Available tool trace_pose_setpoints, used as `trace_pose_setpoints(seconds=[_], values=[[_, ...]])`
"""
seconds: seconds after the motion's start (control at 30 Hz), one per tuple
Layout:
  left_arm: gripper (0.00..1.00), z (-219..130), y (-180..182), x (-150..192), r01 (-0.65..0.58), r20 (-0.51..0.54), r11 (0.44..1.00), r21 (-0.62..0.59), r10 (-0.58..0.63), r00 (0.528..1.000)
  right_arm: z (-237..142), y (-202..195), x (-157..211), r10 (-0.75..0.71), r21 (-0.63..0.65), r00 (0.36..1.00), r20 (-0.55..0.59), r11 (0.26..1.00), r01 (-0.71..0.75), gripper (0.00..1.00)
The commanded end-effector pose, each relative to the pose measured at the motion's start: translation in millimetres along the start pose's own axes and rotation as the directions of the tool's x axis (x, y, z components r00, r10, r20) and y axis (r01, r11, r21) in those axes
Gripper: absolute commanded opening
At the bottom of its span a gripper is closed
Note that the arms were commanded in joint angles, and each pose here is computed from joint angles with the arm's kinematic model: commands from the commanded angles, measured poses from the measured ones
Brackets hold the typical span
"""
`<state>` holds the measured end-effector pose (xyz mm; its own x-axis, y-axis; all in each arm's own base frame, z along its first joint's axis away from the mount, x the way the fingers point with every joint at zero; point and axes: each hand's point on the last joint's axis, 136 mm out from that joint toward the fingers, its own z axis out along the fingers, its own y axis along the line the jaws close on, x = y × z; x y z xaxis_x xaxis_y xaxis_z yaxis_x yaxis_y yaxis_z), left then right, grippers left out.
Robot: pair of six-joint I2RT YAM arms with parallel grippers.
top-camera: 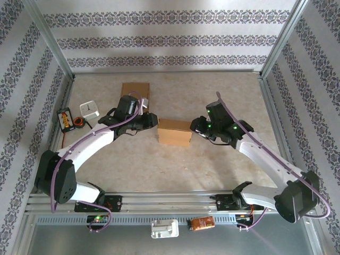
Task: Fold the paper box
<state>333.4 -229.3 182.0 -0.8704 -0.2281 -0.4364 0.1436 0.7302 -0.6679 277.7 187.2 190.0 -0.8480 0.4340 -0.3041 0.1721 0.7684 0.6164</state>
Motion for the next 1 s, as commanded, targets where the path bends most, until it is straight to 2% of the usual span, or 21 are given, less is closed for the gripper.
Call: trace_pose_setpoints(seconds=[0.0, 0.13, 0.27, 0.33, 0.47, 0.53, 0.63, 0.77, 0.9, 0.97], values=[[0.40, -14, -14, -9, -0.085, 0.052, 0.996, 0.010, 0.084, 0.995, -17, 5, -14, -0.032, 0.010, 0.997, 0.072, 0.999, 0.031, 0.44], [0.58, -4, -16, -5, -0.091, 0.013, 0.995, 0.035, 0.090, 0.996, 5, 10, -6, -0.029, -0.021, 1.000, -0.009, 0.999, 0.029, 0.50], [0.61, 12, -12, 6, -0.089, -0.048, 0.994, 0.061, 0.092, 0.995, 25, 3, 2, -0.056, 0.022, 0.997, -0.060, 0.998, 0.057, 0.50], [0.57, 20, -3, 16, -0.098, -0.086, 0.995, 0.030, 0.101, 0.991, 34, -9, 7, -0.071, 0.068, 0.995, -0.075, 0.995, 0.076, 0.48], [0.37, 30, 13, 41, -0.107, -0.159, 0.994, -0.004, 0.105, 0.982, 46, -36, 23, -0.086, 0.140, 0.990, -0.114, 0.985, 0.102, 0.39], [0.32, 30, 15, 51, -0.111, -0.179, 0.994, -0.003, 0.108, 0.978, 45, -40, 28, -0.093, 0.143, 0.988, -0.123, 0.983, 0.111, 0.34], [0.29, 18, 9, 66, -0.112, -0.216, 0.994, 0.014, 0.112, 0.970, 33, -37, 43, -0.123, 0.113, 0.978, -0.167, 0.983, 0.143, 0.32], [0.32, -17, -1, 100, -0.121, -0.235, 0.993, -0.014, 0.114, 0.965, -6, -55, 82, -0.122, 0.140, 0.965, -0.230, 0.978, 0.157, 0.34], [0.51, -50, -9, 116, -0.066, -0.157, 0.998, 0.000, 0.065, 0.986, -51, -66, 102, -0.065, 0.110, 0.972, -0.226, 0.990, 0.092, 0.40], [0.55, -57, -8, 117, -0.050, -0.126, 0.999, 0.002, 0.050, 0.991, -57, -64, 104, -0.055, 0.072, 0.976, -0.210, 0.995, 0.072, 0.47]])
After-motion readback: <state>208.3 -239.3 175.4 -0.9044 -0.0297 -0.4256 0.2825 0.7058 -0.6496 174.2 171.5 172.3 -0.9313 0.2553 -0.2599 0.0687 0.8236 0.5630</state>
